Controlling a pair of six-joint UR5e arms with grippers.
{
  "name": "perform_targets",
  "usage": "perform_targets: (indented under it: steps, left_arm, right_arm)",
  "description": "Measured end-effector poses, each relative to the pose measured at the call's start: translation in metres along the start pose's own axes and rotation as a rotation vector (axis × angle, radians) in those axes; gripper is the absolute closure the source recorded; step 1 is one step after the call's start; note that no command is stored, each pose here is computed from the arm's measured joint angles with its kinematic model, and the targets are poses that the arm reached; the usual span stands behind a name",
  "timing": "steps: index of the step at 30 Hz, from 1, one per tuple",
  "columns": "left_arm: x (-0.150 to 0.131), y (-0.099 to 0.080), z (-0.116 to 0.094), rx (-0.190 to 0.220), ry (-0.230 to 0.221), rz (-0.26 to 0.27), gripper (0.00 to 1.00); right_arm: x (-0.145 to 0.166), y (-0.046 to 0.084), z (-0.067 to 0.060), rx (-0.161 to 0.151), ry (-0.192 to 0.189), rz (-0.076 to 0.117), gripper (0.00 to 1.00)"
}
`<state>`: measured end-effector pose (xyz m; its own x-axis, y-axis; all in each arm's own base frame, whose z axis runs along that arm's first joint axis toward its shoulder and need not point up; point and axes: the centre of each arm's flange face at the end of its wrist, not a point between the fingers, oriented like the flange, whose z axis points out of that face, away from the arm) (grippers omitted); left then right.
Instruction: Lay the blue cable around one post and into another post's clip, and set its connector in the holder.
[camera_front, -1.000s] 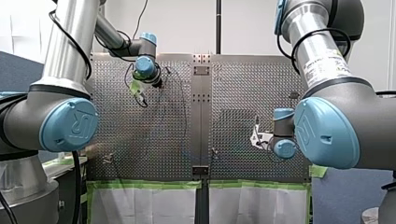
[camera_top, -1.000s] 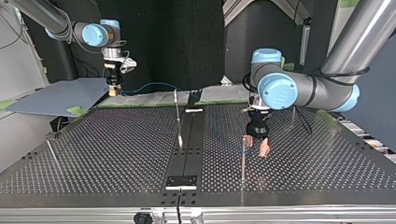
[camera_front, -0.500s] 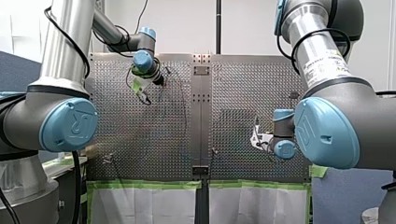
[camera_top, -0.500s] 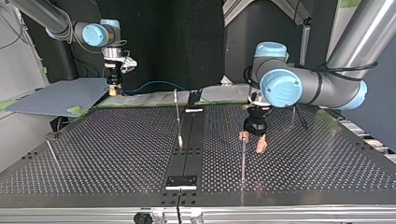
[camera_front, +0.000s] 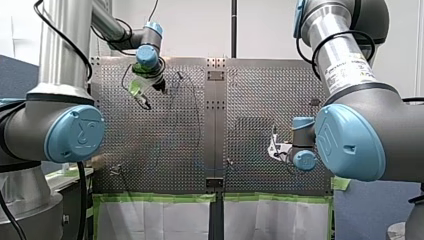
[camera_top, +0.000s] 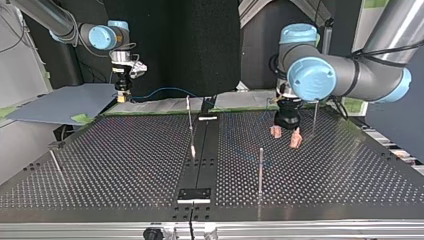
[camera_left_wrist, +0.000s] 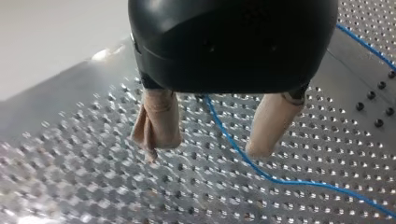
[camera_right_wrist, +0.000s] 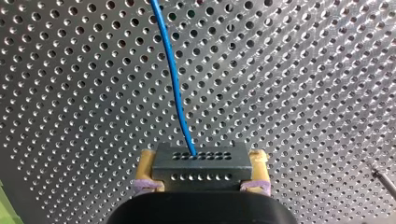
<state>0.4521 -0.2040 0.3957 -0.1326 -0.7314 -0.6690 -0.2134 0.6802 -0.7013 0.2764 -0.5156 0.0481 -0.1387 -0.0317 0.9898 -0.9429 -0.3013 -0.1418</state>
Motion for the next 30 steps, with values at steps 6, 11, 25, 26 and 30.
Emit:
perform_targets:
  steps: [6, 11, 25, 26, 30]
  left_arm:
    - [-0.023, -0.018, -0.02, -0.003, -0.048, 0.038, 0.0]
    - [-0.047, -0.037, -0.04, 0.001, -0.099, 0.068, 0.0]
    - [-0.105, -0.1, -0.116, 0.128, -0.137, 0.164, 0.0]
    - [-0.108, -0.104, -0.122, 0.141, -0.136, 0.17, 0.0]
    - [-0.117, -0.119, -0.141, 0.186, -0.125, 0.202, 0.0]
  right_arm:
    - [0.0, -0.003, 0.0, 0.006, 0.002, 0.004, 1.0]
    - [0.0, -0.004, 0.0, 0.009, 0.004, 0.005, 1.0]
    - [0.002, -0.006, 0.002, 0.014, 0.006, 0.008, 1.0]
    - [0.001, -0.006, 0.002, 0.014, 0.005, 0.008, 1.0]
    - [0.001, -0.008, 0.002, 0.017, 0.005, 0.008, 1.0]
